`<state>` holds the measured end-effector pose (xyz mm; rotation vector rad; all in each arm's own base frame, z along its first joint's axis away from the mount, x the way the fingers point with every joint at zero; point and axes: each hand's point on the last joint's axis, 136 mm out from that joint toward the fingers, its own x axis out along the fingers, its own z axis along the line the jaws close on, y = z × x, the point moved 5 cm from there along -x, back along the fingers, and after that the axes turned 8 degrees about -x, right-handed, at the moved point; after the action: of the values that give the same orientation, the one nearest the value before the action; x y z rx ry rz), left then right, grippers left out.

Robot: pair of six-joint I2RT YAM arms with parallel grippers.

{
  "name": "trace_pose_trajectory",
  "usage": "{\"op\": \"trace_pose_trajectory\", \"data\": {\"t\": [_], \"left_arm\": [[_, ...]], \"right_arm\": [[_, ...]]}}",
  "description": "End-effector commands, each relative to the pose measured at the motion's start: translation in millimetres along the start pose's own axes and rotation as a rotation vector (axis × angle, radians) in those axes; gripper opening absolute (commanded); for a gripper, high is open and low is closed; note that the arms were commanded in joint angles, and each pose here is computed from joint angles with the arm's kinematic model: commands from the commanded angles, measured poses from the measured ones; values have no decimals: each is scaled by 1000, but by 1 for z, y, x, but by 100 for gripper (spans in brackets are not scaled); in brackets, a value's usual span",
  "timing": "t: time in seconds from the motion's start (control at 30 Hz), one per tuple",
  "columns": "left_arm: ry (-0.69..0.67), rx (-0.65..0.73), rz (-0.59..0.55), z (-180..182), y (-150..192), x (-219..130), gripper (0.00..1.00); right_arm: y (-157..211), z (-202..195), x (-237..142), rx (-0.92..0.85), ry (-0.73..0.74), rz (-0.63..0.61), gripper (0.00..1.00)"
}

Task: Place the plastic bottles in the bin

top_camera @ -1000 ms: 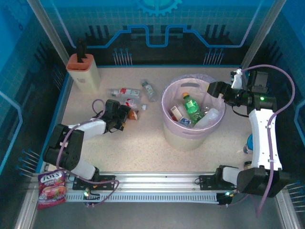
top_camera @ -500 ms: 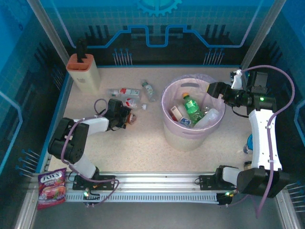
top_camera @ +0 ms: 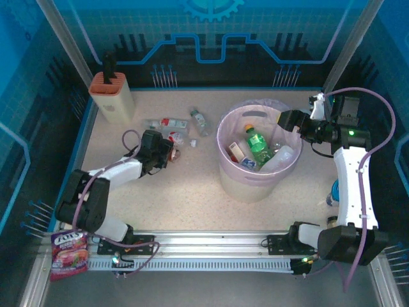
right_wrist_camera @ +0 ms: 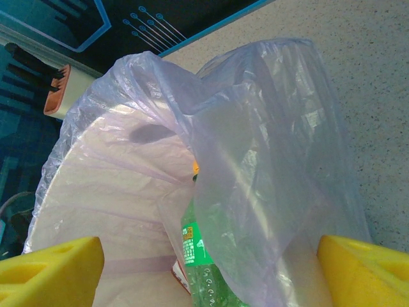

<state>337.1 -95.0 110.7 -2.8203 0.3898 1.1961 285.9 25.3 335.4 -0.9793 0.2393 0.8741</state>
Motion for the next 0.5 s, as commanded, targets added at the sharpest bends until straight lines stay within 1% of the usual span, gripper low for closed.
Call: {"op": "trace_pose_trajectory", "data": {"t": [0.0, 0.07, 0.13, 0.23, 0.37, 0.47], "left_arm": [[31, 47, -46, -8, -3, -24, 53], [73, 74, -57, -17, -2, -42, 53], [123, 132, -68, -33, 0, -65, 53], [246, 284, -83, -76, 11, -112, 53], [414, 536, -77, -140, 44, -180, 52], [520, 693, -32, -174, 78, -217, 51]], "right_arm": [[1, 10, -6, -11, -30, -8, 87], [2, 11, -6, -10, -35, -6, 87], [3, 13, -5, -10, -41, 1, 87], [5, 17, 0, -15, -49, 21, 86], [10, 22, 9, -18, -61, 44, 85], [13, 26, 16, -15, -84, 50, 85]]}}
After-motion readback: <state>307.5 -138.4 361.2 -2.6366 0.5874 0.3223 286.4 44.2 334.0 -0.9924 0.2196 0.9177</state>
